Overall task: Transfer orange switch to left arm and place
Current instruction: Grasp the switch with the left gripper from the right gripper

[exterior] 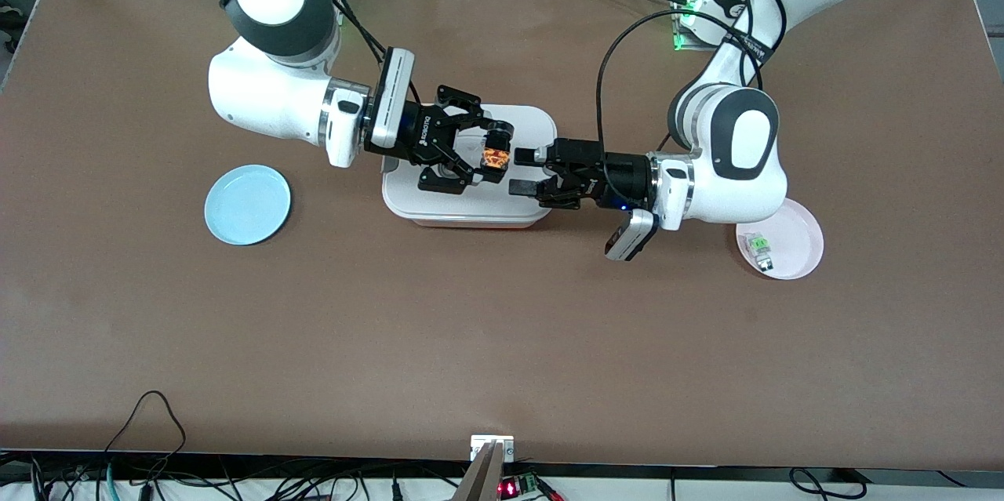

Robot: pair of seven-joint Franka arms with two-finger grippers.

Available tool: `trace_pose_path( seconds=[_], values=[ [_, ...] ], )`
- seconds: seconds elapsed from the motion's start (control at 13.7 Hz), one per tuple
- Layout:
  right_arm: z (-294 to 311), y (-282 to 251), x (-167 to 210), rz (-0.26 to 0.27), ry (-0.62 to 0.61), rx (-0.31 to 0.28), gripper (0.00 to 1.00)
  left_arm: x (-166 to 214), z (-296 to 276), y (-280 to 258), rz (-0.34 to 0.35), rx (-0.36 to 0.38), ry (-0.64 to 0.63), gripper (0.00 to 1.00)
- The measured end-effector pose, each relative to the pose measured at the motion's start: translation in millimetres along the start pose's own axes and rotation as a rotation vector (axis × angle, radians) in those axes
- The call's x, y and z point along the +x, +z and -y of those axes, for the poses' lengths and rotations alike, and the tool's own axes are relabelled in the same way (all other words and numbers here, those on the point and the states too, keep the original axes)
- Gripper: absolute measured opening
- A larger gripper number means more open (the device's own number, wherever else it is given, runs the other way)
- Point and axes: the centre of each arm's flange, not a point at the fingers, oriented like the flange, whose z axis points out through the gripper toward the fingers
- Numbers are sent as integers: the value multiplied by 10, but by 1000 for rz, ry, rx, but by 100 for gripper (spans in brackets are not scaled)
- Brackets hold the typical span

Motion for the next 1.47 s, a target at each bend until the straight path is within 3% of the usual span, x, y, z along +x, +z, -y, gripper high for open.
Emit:
trace_pose_path(
  seconds=[0.15, 0.37, 0.44, 0.73, 0.81, 0.95, 1.03, 1.47],
  values=[
    [20, 47, 6, 1, 0, -2, 73, -107, 30, 181, 16, 4, 5, 71],
    [9, 62, -50, 6, 8, -5, 73, -167, 24, 283, 18, 1, 15, 40],
    [4, 67, -48, 5, -12, -5, 73, -167, 24, 279, 17, -1, 0, 35],
    [5, 69, -36, 4, -13, -5, 73, -164, 12, 275, 17, -2, 1, 35],
    [8, 73, -25, -2, 1, -6, 78, -163, 4, 273, 16, -2, 3, 35],
    [14, 82, 2, -9, 32, -6, 98, -151, -7, 254, 13, -1, 6, 34],
    [14, 83, 20, -12, 43, -6, 100, -146, -11, 245, 12, -1, 6, 34],
    [-26, 36, 251, -41, 81, -17, 100, -104, -77, 195, 14, 13, 5, 34]
  ],
)
